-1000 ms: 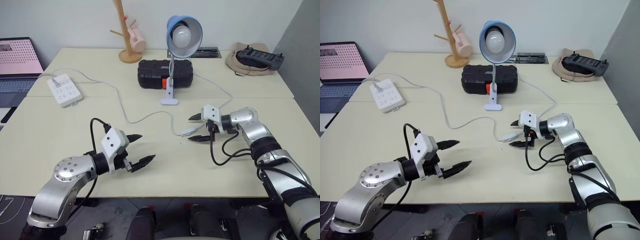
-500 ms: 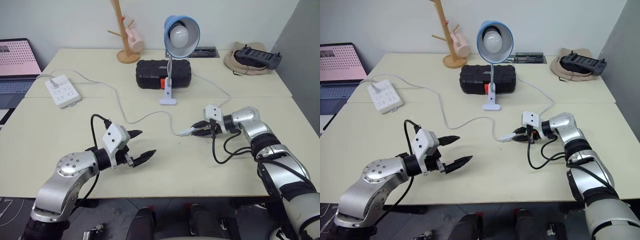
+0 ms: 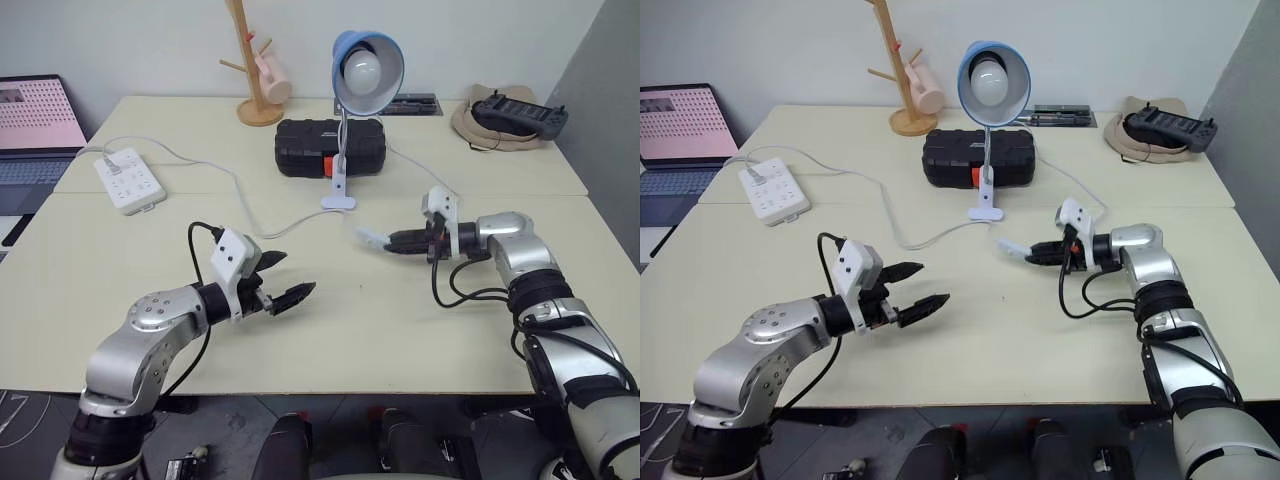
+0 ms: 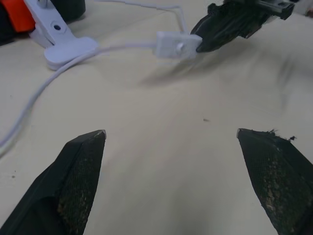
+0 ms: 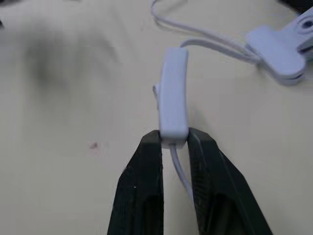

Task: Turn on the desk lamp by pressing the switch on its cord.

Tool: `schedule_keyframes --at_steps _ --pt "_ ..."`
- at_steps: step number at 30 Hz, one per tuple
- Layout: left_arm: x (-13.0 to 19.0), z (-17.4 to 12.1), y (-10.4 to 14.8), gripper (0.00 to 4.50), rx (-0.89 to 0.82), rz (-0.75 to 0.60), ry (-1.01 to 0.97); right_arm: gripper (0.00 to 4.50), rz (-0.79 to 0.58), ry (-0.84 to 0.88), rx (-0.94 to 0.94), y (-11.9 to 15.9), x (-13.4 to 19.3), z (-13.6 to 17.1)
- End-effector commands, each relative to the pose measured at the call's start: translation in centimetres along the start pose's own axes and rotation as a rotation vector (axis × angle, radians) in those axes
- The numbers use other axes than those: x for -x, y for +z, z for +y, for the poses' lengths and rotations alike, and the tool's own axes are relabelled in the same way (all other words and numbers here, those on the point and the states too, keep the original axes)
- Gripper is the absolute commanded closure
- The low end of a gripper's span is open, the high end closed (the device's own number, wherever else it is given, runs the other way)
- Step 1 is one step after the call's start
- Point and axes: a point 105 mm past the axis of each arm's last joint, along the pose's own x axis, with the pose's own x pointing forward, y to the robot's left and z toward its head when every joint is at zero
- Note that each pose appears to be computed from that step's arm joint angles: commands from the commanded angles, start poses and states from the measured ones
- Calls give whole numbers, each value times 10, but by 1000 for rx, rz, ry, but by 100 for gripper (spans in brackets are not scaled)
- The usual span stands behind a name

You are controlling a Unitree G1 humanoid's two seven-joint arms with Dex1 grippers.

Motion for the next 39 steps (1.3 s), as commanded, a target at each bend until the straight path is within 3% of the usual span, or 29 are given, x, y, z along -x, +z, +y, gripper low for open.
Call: schedule_keyframes --at_steps 1,4,6,15,23,39 --pt "-9 -15 31 0 268 -108 -107 412 -191 -81 -209 39 24 5" --pt "-13 -53 66 0 531 -288 -363 412 -329 -147 -395 56 37 10" --pt "-17 -50 76 0 614 -368 -343 412 -374 -128 -478 65 40 16" --pt "-52 -42 105 0 724 -470 -203 412 -463 -63 -625 91 57 36" --pt "-56 -76 129 0 922 -565 -427 412 -442 97 -632 111 66 66" --pt "-53 -87 131 0 1013 -564 -541 412 -413 154 -649 110 67 78"
